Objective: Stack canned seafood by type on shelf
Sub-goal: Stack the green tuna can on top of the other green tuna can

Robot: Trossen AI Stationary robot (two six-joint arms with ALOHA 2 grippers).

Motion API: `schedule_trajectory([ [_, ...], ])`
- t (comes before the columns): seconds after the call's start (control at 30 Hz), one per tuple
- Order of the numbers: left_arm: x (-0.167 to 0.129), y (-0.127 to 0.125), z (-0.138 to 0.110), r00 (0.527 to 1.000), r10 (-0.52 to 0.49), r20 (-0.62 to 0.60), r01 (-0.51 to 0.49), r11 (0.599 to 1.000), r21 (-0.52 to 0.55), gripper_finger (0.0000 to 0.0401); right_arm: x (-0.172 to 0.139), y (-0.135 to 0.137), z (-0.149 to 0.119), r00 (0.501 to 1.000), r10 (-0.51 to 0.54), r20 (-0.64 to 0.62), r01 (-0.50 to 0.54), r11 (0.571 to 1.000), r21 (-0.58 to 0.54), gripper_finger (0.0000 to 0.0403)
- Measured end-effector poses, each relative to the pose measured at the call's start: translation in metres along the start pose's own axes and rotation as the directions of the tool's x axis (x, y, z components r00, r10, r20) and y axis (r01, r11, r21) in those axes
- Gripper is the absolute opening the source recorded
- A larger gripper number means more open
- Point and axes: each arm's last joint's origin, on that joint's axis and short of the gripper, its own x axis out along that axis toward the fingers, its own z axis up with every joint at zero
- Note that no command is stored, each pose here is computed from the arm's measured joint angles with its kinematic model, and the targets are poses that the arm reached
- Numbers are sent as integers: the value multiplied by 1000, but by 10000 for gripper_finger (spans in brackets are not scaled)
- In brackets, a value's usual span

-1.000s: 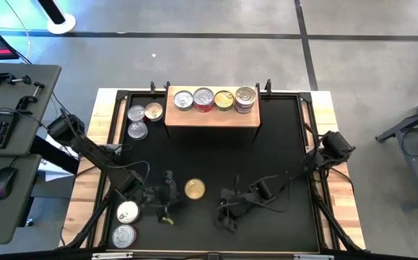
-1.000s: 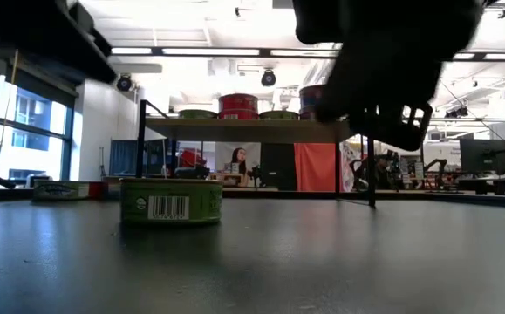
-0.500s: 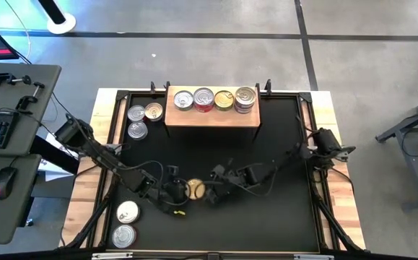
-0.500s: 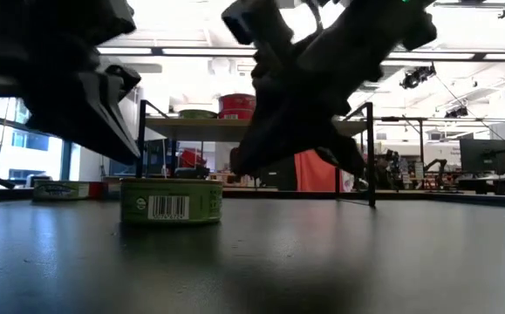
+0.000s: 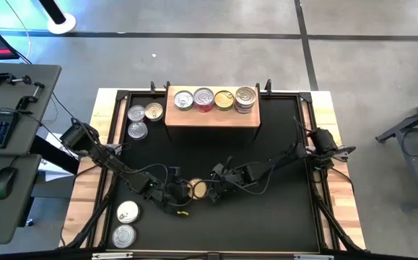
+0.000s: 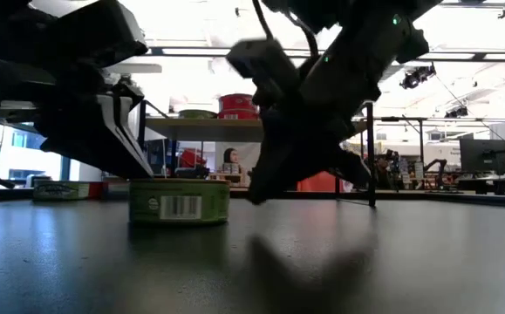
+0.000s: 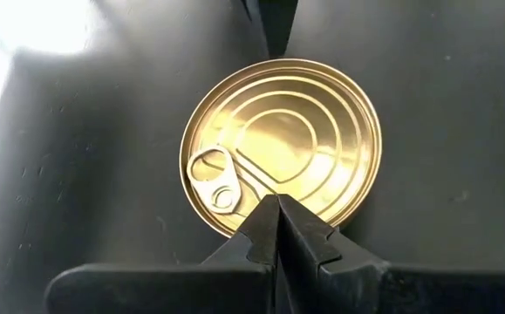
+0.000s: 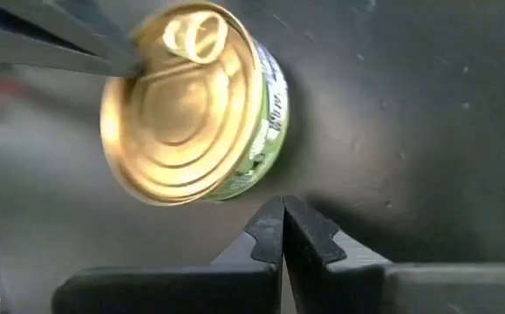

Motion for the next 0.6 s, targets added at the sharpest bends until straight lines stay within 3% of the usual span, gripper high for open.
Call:
schedule_trajectory([
  [0.2,0,0,0,1000,-5,-4,5,997,-71,0,12,-2,-3,1000,16,7,-16,1000,2,0],
  [0.6,4,-5,-6,1000,7,-15,-9,991,-135,0,6,19,3,992,113,49,-112,994,-21,0],
])
